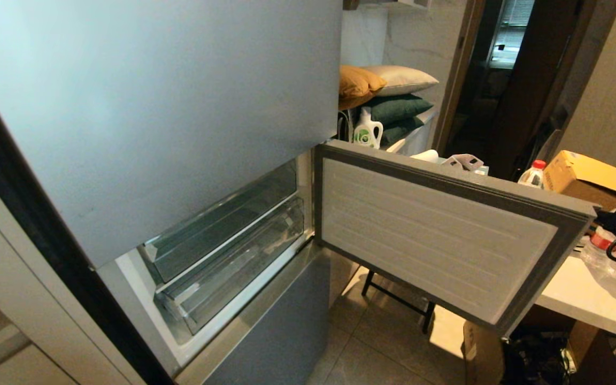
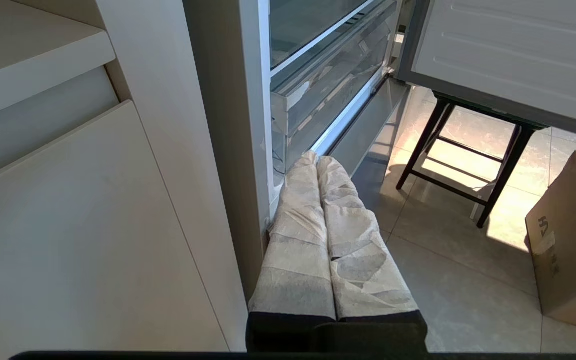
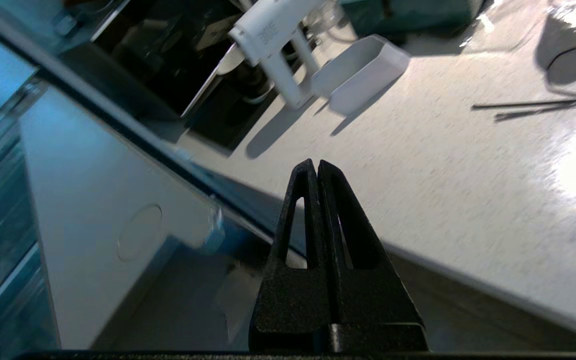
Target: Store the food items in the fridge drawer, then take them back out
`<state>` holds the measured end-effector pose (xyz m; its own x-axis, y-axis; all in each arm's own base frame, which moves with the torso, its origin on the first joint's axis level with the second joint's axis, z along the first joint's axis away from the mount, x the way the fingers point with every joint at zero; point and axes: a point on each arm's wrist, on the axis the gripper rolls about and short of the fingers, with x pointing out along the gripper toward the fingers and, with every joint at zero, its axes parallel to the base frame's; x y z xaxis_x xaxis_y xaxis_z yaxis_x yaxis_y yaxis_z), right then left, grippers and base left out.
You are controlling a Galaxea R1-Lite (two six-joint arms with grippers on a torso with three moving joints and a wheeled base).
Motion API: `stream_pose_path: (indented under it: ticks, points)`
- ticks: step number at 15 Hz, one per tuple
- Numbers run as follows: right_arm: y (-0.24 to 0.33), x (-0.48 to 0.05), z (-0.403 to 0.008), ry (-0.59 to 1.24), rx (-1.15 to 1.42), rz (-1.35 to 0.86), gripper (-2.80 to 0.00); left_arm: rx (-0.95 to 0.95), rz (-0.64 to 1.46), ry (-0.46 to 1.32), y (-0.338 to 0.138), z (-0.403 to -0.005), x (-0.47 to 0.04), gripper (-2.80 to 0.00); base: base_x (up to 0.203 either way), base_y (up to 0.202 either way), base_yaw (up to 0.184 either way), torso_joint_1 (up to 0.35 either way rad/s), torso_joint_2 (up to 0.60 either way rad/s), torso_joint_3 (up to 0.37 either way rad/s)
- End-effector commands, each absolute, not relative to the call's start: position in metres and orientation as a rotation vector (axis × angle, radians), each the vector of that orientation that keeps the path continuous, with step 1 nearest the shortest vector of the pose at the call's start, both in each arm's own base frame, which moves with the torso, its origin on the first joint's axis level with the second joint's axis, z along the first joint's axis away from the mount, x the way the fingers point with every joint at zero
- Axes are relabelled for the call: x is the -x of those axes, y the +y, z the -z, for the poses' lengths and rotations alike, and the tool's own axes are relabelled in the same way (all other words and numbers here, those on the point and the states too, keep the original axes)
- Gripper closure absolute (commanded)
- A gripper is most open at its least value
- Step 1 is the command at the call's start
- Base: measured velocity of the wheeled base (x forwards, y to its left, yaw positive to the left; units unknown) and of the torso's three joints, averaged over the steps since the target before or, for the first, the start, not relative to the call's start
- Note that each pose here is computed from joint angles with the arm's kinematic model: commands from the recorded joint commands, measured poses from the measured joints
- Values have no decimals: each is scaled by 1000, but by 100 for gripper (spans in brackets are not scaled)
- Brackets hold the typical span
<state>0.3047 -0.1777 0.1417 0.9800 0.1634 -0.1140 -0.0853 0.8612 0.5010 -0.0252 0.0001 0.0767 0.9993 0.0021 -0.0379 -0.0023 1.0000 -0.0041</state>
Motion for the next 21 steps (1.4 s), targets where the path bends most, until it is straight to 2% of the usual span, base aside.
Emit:
stream_pose_path:
  ticks: [1,8,13,15,19,21]
  points:
    - [-163,-288,-153,148,-510,-157,0,4,-3,38,0,-77,25,0,0,0,0,0,0,0]
    - [-99,-208,-167,161,-496,-246,0,4,-3,38,0,-77,25,0,0,0,0,0,0,0]
    - [-39,-134,-174,97,-414,-421,0,4,-3,38,0,-77,25,0,0,0,0,0,0,0]
    - [-20,-129,-169,123,-419,-516,0,4,-3,38,0,-77,25,0,0,0,0,0,0,0]
    - [-20,-146,-157,174,-461,-359,0,4,-3,37,0,-77,25,0,0,0,0,0,0,0]
    - [-21,-155,-148,225,-484,-348,0,4,-3,38,0,-77,25,0,0,0,0,0,0,0]
